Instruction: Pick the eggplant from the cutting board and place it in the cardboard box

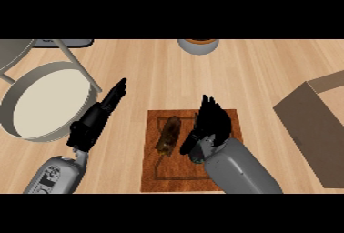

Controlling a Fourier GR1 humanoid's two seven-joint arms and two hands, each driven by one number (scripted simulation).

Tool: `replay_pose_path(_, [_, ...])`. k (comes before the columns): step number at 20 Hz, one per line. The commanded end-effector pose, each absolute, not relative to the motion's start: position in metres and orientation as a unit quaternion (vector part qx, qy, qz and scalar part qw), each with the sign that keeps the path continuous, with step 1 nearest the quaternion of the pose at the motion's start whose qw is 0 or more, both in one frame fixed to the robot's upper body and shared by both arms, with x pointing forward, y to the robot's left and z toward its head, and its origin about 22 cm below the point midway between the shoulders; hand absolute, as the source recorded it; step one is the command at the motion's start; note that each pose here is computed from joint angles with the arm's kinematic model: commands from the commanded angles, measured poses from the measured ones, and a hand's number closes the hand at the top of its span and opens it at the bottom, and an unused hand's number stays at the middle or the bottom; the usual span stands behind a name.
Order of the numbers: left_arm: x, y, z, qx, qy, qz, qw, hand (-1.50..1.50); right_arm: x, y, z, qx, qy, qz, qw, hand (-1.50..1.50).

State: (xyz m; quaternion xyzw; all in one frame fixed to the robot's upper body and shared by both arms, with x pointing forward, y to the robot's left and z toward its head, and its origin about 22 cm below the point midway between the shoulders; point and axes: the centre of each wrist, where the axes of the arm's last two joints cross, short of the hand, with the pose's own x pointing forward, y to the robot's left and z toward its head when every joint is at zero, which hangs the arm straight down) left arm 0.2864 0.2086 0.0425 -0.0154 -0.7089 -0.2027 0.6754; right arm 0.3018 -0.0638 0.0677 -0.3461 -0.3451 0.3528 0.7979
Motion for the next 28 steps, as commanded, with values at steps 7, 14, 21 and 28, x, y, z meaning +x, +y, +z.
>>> replay_pose_path(7, [0.288,0.209,0.043,-0.010,-0.713,-0.205,0.671,0.00,0.303,-0.050,0.068,-0.392,-0.253,0.322,0.824,-1.50])
replay_pose_path(14, [0.284,0.201,0.042,-0.024,-0.710,-0.204,0.674,0.00,0.299,-0.052,0.056,-0.365,-0.226,0.341,0.836,-1.50])
replay_pose_path(21, [0.292,0.212,0.050,-0.017,-0.710,-0.202,0.674,0.00,0.298,-0.054,0.044,-0.359,-0.218,0.332,0.845,-1.50])
replay_pose_path(28, [0.282,0.202,0.030,-0.022,-0.710,-0.199,0.675,0.00,0.286,-0.047,0.021,-0.370,-0.202,0.345,0.839,-1.50])
